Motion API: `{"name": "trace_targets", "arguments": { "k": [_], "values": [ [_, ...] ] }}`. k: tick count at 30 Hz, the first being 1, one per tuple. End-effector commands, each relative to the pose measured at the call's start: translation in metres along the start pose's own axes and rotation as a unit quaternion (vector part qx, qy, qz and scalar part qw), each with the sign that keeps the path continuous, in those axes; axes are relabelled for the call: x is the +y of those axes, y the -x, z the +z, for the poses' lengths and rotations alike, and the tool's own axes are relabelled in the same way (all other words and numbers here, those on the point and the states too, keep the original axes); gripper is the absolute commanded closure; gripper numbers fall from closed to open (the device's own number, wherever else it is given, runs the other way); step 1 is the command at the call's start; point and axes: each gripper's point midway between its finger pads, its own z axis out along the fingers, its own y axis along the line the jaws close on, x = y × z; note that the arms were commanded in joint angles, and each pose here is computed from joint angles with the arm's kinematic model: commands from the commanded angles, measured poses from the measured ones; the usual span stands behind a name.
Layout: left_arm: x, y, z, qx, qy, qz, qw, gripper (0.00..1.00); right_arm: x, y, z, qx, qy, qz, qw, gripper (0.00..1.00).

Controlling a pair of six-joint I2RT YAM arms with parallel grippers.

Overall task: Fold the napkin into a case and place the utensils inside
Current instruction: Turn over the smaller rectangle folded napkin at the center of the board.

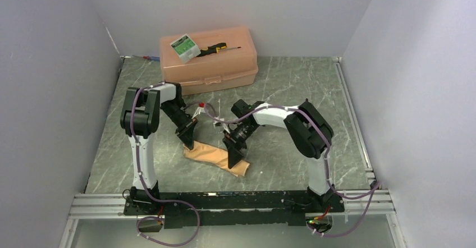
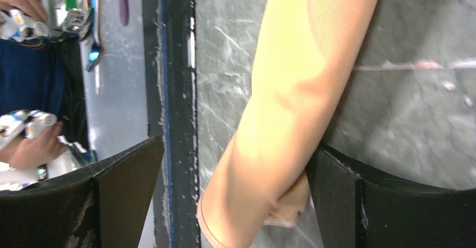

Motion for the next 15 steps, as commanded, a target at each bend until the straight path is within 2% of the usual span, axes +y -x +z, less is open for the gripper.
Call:
{"name": "trace_targets", "arguments": {
  "k": [1,3,6,9,10,12,13,15],
  "values": [
    [0.005,0.002,-0.007,-0.017,0.000,-0.053,0.998,0.97,-0.034,-0.001,-0.030,-0.017,-0.133,-0.013,0.991,0.00],
    [0.011,0.005,-0.007,-0.024,0.004,-0.074,0.997,0.97,-0.037,0.006,-0.049,-0.042,-0.187,-0.005,0.982,0.00],
    [0.016,0.007,-0.007,-0.032,0.006,-0.092,0.995,0.97,-0.045,0.029,-0.082,-0.104,-0.296,-0.028,0.949,0.02],
    [0.019,0.007,-0.006,-0.035,0.006,-0.104,0.994,0.97,-0.028,0.057,-0.092,-0.157,-0.299,-0.070,0.939,0.19],
    [0.020,0.007,-0.006,-0.035,0.007,-0.109,0.993,0.97,-0.022,0.066,-0.093,-0.171,-0.293,-0.079,0.938,0.33],
    [0.021,0.006,-0.005,-0.037,0.013,-0.112,0.993,0.97,-0.009,0.086,-0.092,-0.194,-0.284,-0.103,0.933,0.81],
    [0.021,0.007,-0.005,-0.040,0.015,-0.115,0.992,0.97,-0.003,0.095,-0.088,-0.202,-0.279,-0.115,0.932,0.99],
    [0.022,0.009,-0.006,-0.051,0.015,-0.124,0.991,0.97,0.007,0.109,-0.077,-0.220,-0.258,-0.126,0.932,1.00]
  ]
}}
